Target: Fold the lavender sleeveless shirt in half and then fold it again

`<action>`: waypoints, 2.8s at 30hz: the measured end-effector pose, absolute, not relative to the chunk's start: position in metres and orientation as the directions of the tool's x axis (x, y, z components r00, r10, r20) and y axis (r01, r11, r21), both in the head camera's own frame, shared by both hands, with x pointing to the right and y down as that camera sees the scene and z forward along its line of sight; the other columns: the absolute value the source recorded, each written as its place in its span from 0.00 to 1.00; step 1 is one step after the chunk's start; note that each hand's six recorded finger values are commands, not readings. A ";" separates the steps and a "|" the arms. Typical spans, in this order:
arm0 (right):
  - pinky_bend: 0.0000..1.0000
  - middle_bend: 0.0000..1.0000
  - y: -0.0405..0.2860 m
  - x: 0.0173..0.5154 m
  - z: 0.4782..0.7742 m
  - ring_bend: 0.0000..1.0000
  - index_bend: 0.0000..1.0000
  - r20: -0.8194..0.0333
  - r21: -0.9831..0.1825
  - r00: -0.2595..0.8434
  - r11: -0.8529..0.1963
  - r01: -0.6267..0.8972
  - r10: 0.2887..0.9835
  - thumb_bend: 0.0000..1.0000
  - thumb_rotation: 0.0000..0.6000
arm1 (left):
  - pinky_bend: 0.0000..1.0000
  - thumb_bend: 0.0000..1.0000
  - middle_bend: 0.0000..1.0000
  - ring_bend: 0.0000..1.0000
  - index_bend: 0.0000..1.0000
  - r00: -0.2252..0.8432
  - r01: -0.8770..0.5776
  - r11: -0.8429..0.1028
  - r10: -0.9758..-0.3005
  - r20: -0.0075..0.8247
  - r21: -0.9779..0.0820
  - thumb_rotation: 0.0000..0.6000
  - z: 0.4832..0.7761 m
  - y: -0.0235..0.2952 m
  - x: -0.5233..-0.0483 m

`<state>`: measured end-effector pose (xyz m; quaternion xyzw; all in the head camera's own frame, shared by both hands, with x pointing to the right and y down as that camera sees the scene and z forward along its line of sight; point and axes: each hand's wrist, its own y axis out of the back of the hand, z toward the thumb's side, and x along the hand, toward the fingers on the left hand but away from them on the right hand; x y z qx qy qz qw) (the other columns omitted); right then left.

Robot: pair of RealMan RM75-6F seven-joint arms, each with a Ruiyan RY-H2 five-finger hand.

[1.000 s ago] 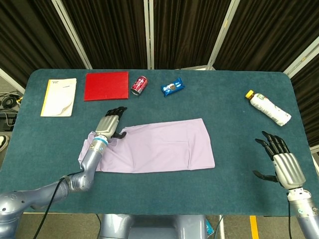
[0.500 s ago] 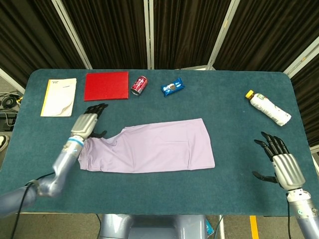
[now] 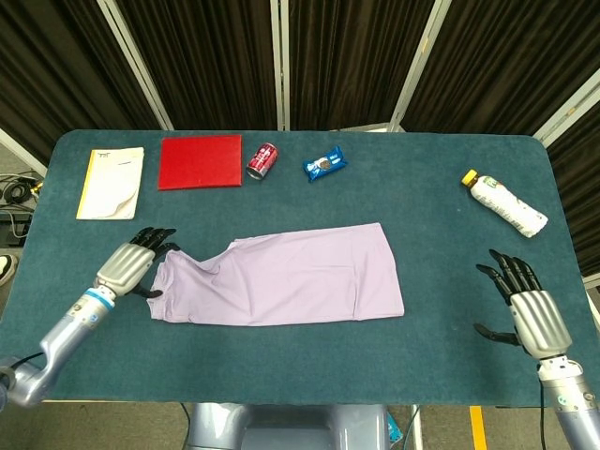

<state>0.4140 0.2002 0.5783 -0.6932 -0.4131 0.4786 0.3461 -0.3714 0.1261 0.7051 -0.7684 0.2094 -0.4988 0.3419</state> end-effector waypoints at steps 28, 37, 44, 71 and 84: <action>0.00 0.00 0.201 0.415 0.584 0.00 0.20 -0.390 -0.877 0.188 -0.425 0.222 0.902 0.00 1.00 | 0.00 0.01 0.00 0.00 0.31 0.577 0.317 -0.492 -0.579 0.576 -0.811 1.00 0.733 0.141 -0.390; 0.00 0.00 0.201 0.415 0.582 0.00 0.20 -0.384 -0.879 0.186 -0.420 0.225 0.904 0.00 1.00 | 0.00 0.08 0.00 0.00 0.31 0.566 0.320 -0.496 -0.583 0.583 -0.807 1.00 0.739 0.141 -0.388; 0.00 0.00 0.201 0.415 0.582 0.00 0.20 -0.385 -0.879 0.188 -0.421 0.224 0.904 0.00 1.00 | 0.00 0.25 0.00 0.00 0.32 0.560 0.294 -0.514 -0.591 0.581 -0.806 1.00 0.745 0.144 -0.384; 0.00 0.00 0.201 0.413 0.580 0.00 0.20 -0.381 -0.877 0.197 -0.421 0.233 0.903 0.00 1.00 | 0.00 0.61 0.00 0.00 0.56 0.557 0.213 -0.549 -0.611 0.563 -0.808 1.00 0.749 0.143 -0.373; 0.00 0.00 0.201 0.414 0.579 0.00 0.20 -0.379 -0.875 0.197 -0.419 0.242 0.904 0.00 1.00 | 0.00 0.61 0.00 0.00 0.72 0.556 0.196 -0.525 -0.636 0.535 -0.828 1.00 0.738 0.139 -0.382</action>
